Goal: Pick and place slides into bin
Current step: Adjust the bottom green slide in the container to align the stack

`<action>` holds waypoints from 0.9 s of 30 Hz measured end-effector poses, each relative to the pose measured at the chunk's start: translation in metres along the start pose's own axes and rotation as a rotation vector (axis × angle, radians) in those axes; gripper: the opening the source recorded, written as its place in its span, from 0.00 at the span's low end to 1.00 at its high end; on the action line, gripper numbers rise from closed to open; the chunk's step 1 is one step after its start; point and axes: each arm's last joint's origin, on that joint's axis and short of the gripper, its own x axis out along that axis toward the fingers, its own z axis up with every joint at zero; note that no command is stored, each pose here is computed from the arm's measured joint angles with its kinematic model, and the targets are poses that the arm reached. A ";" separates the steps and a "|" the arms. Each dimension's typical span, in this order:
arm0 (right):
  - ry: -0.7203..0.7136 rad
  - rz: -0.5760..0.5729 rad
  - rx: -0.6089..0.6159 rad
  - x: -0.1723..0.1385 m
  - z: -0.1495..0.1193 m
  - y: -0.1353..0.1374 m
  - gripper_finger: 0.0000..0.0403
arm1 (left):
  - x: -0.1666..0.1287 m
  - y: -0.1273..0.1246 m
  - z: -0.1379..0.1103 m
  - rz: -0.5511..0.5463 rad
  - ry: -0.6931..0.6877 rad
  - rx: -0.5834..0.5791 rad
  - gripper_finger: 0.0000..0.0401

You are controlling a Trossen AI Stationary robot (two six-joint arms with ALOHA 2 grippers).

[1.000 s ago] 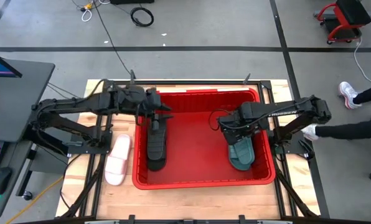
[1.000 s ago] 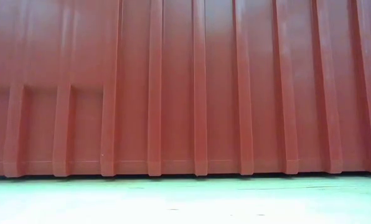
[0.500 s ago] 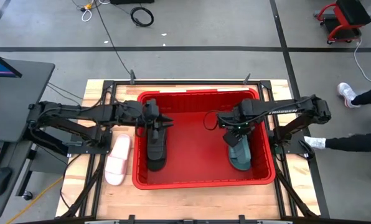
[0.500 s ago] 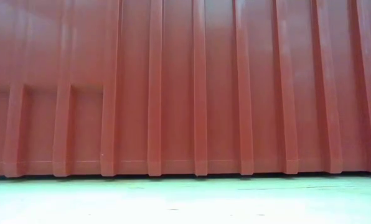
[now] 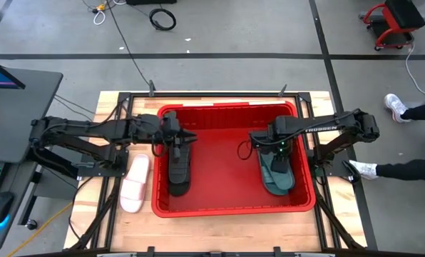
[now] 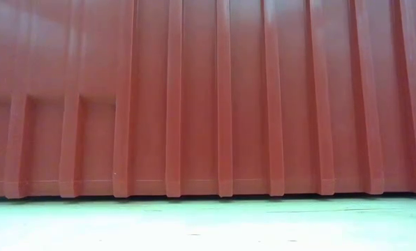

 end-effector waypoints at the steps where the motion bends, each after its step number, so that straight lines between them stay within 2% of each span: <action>1: 0.002 -0.011 -0.024 0.001 0.000 -0.001 0.48 | -0.001 0.000 0.002 -0.002 -0.011 -0.002 0.19; 6: -0.005 0.035 -0.008 -0.009 0.001 -0.003 0.49 | -0.009 0.000 0.004 -0.004 -0.017 -0.014 0.16; 9: -0.035 0.021 -0.070 -0.014 0.001 -0.002 0.49 | -0.010 0.000 0.003 -0.006 -0.012 -0.018 0.14; 13: -0.013 -0.006 -0.131 0.002 0.002 -0.009 0.49 | -0.009 0.000 0.003 -0.006 -0.008 -0.035 0.11; 20: -0.010 -0.006 -0.099 0.027 0.008 -0.019 0.48 | -0.009 0.000 0.003 -0.005 -0.007 -0.022 0.01; 27: -0.101 0.058 -0.078 -0.005 0.011 -0.015 0.48 | -0.009 0.000 0.003 0.010 -0.014 -0.033 0.05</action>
